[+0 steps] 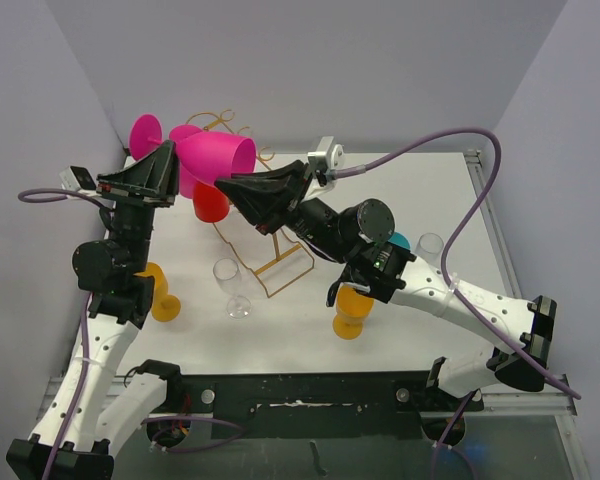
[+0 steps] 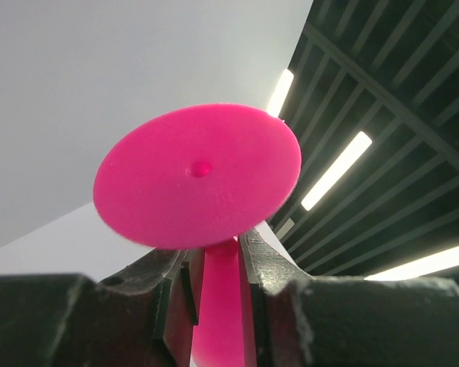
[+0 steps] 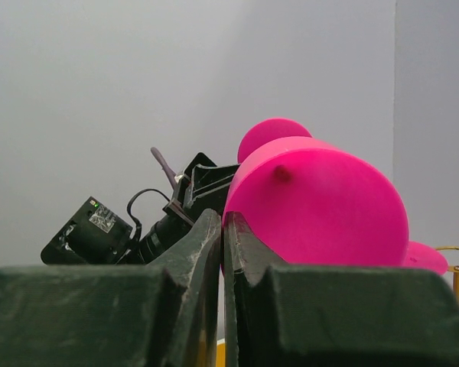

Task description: Place the wine glass upside down on the wine glass rack

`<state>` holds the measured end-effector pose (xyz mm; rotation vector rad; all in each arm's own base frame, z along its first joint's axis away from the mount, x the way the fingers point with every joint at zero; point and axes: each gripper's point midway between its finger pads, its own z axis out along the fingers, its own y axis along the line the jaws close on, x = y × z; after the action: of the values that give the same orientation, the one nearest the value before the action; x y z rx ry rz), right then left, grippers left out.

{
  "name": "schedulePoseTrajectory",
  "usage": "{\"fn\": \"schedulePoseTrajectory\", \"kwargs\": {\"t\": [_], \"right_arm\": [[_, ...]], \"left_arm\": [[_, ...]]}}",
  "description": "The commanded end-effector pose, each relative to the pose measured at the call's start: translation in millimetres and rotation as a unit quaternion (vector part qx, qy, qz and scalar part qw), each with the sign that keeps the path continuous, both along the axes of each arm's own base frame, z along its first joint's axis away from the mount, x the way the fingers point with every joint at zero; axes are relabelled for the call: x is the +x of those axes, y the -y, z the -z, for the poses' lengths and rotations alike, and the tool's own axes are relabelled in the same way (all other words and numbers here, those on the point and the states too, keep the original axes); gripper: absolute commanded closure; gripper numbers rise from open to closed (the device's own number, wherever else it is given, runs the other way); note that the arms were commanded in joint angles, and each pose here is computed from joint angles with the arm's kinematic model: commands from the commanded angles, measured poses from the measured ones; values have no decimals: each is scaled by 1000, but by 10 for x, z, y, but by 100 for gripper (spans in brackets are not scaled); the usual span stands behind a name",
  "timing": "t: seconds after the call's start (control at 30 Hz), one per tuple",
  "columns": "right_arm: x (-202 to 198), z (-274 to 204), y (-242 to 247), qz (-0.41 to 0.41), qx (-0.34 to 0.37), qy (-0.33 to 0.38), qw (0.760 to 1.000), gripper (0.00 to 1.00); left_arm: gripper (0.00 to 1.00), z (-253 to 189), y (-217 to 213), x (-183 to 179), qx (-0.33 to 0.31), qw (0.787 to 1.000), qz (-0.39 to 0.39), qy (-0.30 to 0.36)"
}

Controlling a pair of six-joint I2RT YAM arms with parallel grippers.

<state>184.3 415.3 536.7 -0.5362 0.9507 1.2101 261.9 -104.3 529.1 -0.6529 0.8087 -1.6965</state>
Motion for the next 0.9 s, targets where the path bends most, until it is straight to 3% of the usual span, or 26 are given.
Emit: {"fn": "schedulePoseTrajectory", "kwargs": {"t": [0.0,0.2,0.37,0.57,0.67,0.87], "right_arm": [[-240,-189,111,-37,30,-1,999,100],[-258,-206,117,-40,34,-7,999,100],[-235,-194,110,-34,34,-12,999,100],[-197,-185,139,-22,33,-20,999,99],[-168,-183,200,-9,34,-27,999,89],[-67,-76,379,35,16,-52,998,56]], "left_arm": [[81,-159,-45,-101,-3,999,-14,37],[80,-160,-59,-93,2,999,-24,36],[100,-183,-56,-107,11,999,-30,43],[100,-216,-36,-136,35,997,-42,55],[100,-217,-3,-136,65,994,-55,61],[100,-184,64,-88,182,974,-114,71]]}}
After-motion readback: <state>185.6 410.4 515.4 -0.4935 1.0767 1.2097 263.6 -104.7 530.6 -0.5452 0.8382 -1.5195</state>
